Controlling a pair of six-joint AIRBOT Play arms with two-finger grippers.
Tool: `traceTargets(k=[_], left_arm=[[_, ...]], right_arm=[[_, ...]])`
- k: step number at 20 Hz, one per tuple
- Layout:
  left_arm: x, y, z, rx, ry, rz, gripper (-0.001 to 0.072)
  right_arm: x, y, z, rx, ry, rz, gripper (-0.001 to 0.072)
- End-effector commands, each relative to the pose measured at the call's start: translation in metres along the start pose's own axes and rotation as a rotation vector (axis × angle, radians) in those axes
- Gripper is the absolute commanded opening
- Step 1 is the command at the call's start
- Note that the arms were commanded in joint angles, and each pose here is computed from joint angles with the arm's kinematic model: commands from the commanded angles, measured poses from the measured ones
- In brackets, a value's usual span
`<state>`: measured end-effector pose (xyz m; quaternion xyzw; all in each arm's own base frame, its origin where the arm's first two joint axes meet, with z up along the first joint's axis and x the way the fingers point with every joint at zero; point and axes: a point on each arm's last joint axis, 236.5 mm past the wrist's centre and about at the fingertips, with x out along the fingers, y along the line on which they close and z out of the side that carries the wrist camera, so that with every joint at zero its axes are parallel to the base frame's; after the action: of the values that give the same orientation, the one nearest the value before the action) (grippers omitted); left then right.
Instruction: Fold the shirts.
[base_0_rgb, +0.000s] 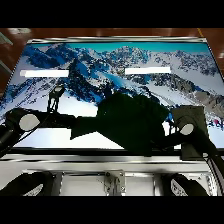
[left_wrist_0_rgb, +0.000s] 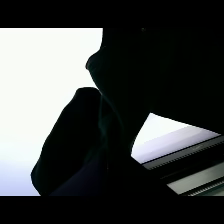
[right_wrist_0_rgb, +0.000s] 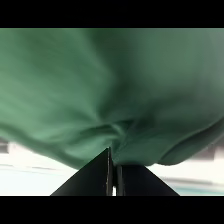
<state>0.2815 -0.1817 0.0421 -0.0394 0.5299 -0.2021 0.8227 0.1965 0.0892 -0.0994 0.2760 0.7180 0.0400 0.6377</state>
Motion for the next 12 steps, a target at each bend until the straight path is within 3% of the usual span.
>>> traceTargets(k=[1, 5, 9, 12], left_arm=[[-0.036, 0.01, 0.047, 0.087, -0.139, 0.089, 0.0046], [-0.206, 0.004, 0.152, 0.141, -0.595, 0.181, 0.0046], [-0.445, -0.031, 0.167, 0.144, -1.168, 0.15, 0.0046], [-0.535, -0.049, 0.125, 0.161, -1.371, 0.105, 0.0046]], right_arm=[[-0.078, 0.062, 0.048, -0.291, -0.234, 0.075, 0.0063], [-0.317, 0.171, 0.066, -0.695, -0.898, 0.059, 0.0063], [-0.546, 0.217, -0.025, -0.715, -1.548, 0.054, 0.0062], [-0.589, 0.225, -0.079, -0.714, -1.655, 0.122, 0.0063]])
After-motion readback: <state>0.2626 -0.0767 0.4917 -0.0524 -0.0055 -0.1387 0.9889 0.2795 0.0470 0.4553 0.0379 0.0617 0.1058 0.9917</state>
